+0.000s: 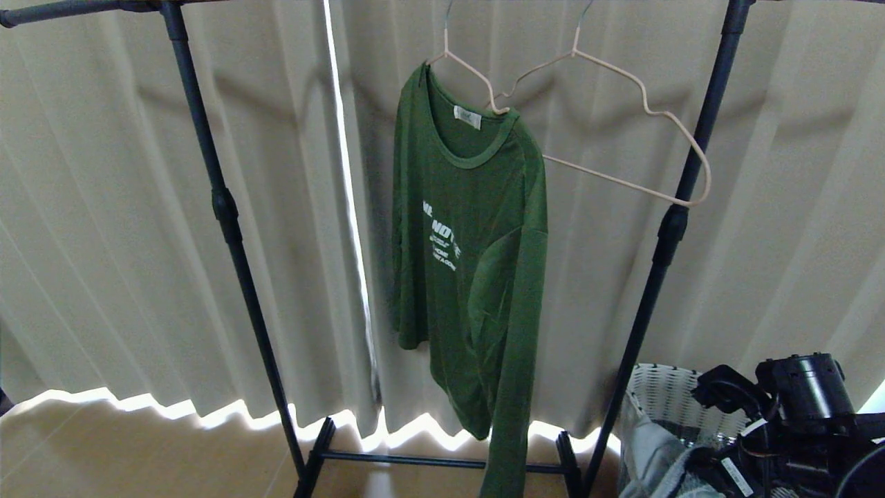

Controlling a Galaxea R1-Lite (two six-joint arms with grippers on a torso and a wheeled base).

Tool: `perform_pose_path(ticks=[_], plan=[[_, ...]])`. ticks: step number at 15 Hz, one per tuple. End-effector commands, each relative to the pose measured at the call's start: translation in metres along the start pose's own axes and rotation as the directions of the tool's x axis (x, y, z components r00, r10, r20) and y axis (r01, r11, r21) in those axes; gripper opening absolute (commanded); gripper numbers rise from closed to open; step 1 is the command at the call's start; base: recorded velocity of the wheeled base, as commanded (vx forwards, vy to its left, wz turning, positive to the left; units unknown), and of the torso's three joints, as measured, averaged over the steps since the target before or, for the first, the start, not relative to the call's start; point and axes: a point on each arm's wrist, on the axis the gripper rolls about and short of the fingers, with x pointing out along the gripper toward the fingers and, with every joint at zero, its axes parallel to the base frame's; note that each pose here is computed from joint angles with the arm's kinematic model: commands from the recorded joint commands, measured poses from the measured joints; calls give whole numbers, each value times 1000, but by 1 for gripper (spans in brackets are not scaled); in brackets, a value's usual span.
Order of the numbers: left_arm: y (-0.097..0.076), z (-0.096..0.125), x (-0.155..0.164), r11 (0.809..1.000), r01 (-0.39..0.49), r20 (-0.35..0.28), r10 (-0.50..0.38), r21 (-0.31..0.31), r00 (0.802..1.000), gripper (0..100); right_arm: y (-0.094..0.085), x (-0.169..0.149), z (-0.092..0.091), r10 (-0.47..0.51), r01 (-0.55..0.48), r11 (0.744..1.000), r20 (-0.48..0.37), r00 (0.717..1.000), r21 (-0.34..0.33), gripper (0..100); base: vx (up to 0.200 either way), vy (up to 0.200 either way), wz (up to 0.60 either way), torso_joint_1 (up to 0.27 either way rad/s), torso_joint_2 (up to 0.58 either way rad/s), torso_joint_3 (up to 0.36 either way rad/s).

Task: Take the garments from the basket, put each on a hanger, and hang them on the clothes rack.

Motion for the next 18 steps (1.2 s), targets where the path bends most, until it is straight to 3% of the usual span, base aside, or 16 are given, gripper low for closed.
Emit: perform_pose_path(ticks=[1,4,5,9,12,14,15,18], plan=[[0,0,0,1000,0,0,0,0,1000,100,-1,4,-1,-2,2,1000,-15,1000,5,100,0,0,0,0,0,0],[0,0,0,1000,0,0,0,0,1000,100,-1,2,-3,2,-2,1000,-19,1000,5,100,0,0,0,0,0,0],[0,0,0,1000,0,0,0,0,1000,100,-1,1,-3,1,-1,1000,-15,1000,6,0,0,0,0,0,0,0],[0,0,0,1000,0,0,0,0,1000,100,-2,-7,-5,-1,0,1000,10,1000,15,0,0,0,0,0,0,0],[0,0,0,1000,0,0,0,0,1000,100,-12,-41,0,-25,14,998,181,983,57,0,0,0,0,0,0,0],[0,0,0,1000,1,0,-1,0,1000,100,-17,-63,2,2,-25,997,309,951,72,0,0,0,0,0,0,0],[0,0,0,1000,1,0,-1,0,1000,100,-23,-87,3,-9,-35,996,454,891,87,0,0,0,0,0,0,0],[0,0,0,1000,1,0,-1,0,1000,100,-29,-123,-7,-64,-8,993,594,802,119,0,-133,0,0,3,0,0]])
